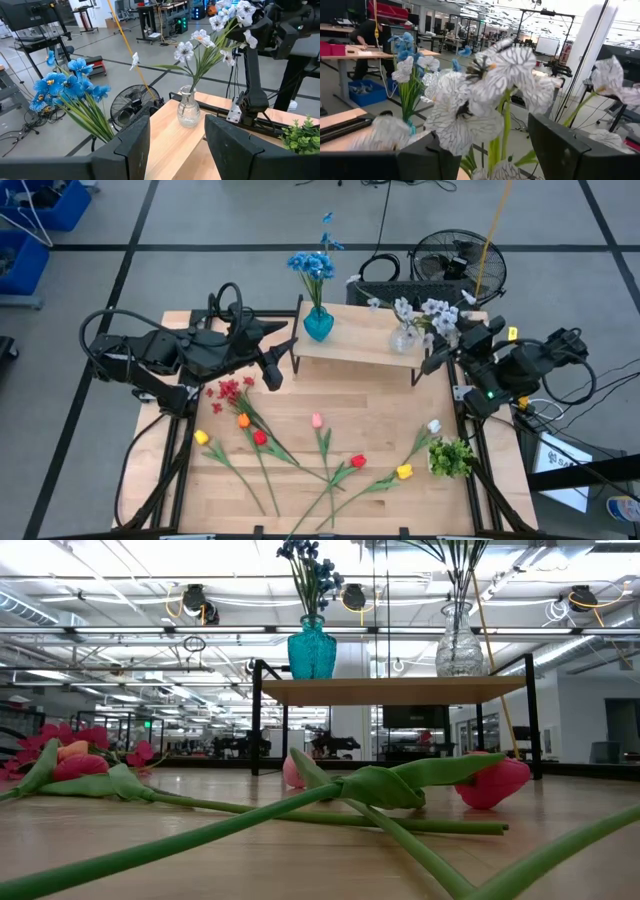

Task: Pick and place flowers into a vace then onto a shelf
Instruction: Put the white flowers into the transparent vase on the shelf

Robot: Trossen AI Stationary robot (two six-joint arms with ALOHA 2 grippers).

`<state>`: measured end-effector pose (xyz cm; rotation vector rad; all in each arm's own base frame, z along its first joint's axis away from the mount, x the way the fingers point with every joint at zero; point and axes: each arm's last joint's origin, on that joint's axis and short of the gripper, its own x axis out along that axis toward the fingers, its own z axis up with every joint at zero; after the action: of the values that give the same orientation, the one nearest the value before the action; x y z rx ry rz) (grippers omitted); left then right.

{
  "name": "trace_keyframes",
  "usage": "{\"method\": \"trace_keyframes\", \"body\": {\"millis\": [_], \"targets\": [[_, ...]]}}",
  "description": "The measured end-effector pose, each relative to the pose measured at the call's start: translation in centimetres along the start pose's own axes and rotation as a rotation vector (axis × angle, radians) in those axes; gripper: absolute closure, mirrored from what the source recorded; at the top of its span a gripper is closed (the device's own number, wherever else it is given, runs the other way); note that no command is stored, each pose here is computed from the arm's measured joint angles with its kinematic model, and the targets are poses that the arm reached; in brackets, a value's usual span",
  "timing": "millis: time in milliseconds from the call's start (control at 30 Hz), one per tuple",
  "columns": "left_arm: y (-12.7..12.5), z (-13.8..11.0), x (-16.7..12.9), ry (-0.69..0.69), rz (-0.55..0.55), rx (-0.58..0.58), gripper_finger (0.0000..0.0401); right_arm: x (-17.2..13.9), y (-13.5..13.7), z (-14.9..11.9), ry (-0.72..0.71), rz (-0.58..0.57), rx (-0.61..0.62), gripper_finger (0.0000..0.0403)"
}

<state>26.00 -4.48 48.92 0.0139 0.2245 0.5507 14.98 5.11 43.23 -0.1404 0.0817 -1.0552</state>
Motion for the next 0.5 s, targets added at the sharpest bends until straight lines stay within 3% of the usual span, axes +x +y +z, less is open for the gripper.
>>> {"method": "trace_keyframes", "body": {"millis": [500], "targets": [[0.0, -0.05, 0.01, 0.004, 0.0, 0.001, 0.0206, -0.97, 0.47, -0.66, -0.011, 0.06, -0.045, 0.0195]]}}
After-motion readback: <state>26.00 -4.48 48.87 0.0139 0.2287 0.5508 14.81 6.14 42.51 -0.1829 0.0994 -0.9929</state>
